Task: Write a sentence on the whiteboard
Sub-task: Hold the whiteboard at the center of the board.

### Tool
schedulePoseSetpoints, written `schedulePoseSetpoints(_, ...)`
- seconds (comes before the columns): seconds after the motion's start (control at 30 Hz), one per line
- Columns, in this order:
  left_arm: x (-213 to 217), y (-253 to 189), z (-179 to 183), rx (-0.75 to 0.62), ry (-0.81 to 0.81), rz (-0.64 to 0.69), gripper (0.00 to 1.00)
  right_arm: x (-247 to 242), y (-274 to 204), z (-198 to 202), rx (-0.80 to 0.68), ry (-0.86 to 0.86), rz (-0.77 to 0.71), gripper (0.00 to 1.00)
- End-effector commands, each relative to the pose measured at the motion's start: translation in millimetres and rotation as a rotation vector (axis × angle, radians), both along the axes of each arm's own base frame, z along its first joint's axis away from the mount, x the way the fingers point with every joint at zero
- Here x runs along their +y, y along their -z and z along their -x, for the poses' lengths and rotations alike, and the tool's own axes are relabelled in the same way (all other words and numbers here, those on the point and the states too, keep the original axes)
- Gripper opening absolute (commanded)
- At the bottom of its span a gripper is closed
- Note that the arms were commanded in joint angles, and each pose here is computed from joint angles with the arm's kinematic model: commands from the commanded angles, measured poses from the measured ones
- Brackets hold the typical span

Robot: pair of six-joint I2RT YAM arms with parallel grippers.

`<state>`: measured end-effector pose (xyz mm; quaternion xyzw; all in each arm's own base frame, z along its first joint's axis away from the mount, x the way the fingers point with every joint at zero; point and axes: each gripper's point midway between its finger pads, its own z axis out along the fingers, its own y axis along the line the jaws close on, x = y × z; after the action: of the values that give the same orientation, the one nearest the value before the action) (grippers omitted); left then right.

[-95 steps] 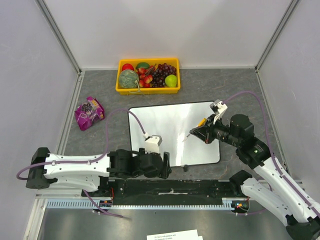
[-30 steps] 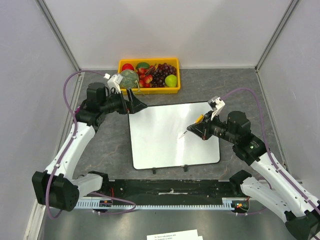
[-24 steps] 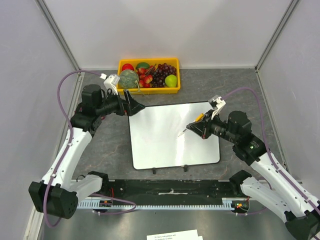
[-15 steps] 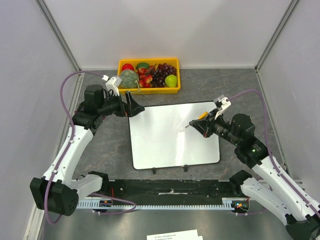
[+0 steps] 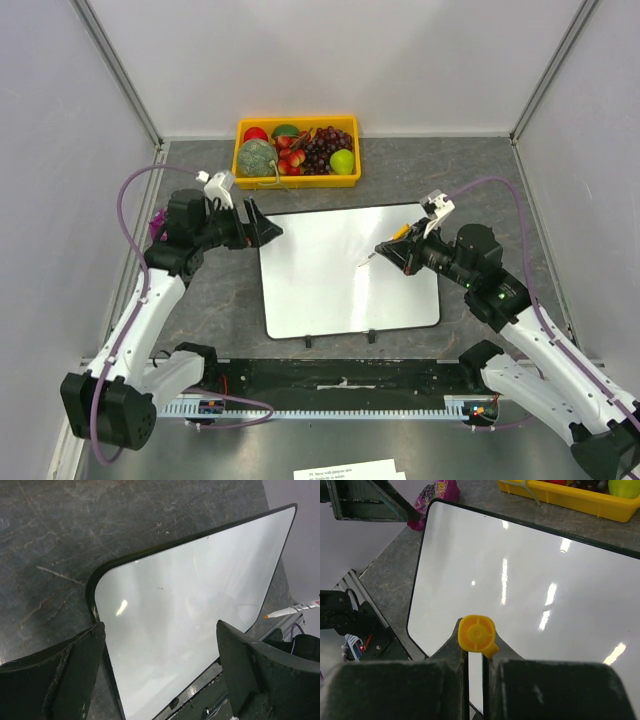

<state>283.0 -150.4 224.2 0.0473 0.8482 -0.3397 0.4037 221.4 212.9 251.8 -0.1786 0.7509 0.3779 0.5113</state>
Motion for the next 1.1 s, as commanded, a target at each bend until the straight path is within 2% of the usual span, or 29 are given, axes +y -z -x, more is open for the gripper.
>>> schedulePoseSetpoints(0.0,11,-1,4,-0.036,-0.122,0.046,0.96,3,-12,-3,-0.048,-0.017,-0.002,0.00)
schedulePoseSetpoints(0.13,23,23,10,-0.017,-0.196,0.038,0.99,5,-17,-4,-0.060,-0.021,-0.007,0.00)
schedulePoseSetpoints(0.27,25,54,15,0.047,-0.189,0.092,1.00,15,-16,-5,-0.057,-0.047,-0.010,0.00)
schedulePoseSetpoints(0.6,-1,53,25,-0.060,-0.015,0.308,0.95,33,-21,-8,-0.056,-0.086,-0.036,0.00)
schedulePoseSetpoints(0.8,-17,59,32,-0.068,0.117,0.398,0.79,40,-29,-8,-0.046,-0.111,-0.051,0.00)
schedulePoseSetpoints(1.07,-17,67,46,-0.104,0.135,0.399,0.62,49,-40,-14,-0.072,-0.129,-0.064,0.00)
